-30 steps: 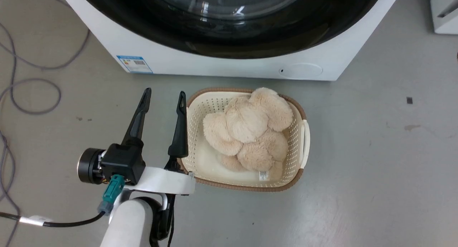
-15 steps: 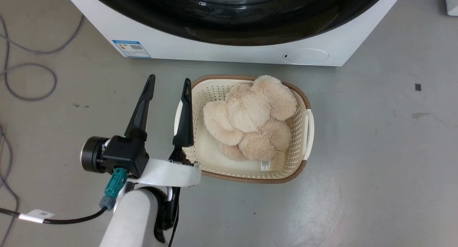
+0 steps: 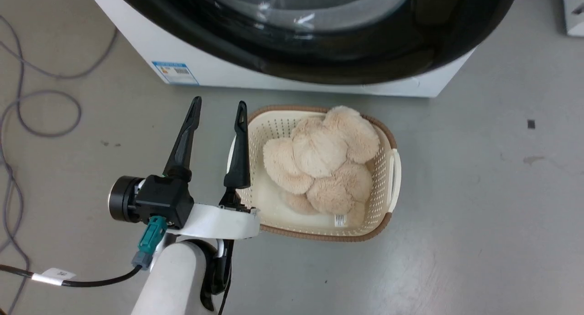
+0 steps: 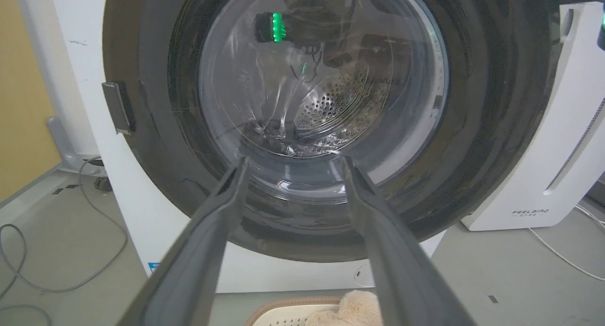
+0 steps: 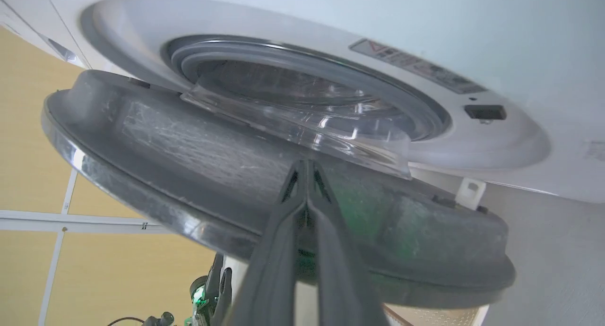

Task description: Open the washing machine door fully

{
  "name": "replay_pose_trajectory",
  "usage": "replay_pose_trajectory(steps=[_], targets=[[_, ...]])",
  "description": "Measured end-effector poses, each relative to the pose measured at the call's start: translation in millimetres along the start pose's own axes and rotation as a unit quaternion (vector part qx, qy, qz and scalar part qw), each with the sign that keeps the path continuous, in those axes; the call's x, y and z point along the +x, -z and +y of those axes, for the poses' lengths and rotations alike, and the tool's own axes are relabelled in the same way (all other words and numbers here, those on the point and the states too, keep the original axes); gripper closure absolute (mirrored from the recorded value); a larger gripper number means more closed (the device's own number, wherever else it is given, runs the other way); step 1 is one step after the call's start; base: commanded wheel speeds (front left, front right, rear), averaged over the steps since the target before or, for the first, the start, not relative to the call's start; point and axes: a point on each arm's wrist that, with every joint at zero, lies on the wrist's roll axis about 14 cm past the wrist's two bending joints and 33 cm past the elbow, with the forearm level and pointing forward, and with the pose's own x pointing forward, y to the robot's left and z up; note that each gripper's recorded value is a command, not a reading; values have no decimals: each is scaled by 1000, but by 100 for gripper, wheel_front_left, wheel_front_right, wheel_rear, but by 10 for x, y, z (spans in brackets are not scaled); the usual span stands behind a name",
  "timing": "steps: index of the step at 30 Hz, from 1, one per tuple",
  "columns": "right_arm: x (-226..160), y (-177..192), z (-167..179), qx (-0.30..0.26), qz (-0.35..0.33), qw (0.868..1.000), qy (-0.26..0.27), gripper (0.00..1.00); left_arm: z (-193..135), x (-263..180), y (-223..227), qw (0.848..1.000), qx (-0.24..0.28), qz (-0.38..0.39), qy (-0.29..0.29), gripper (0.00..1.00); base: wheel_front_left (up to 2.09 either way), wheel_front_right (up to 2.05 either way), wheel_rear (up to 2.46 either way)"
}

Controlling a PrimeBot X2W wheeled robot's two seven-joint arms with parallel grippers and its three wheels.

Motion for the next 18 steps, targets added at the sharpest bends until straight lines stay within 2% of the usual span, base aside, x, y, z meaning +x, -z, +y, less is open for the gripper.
replay_pose_trajectory(steps=[18], targets=[[-375,678,143,25,70,997,-25,100,24,-344,-241,1000,5,-8,-9,0,0,0,0]])
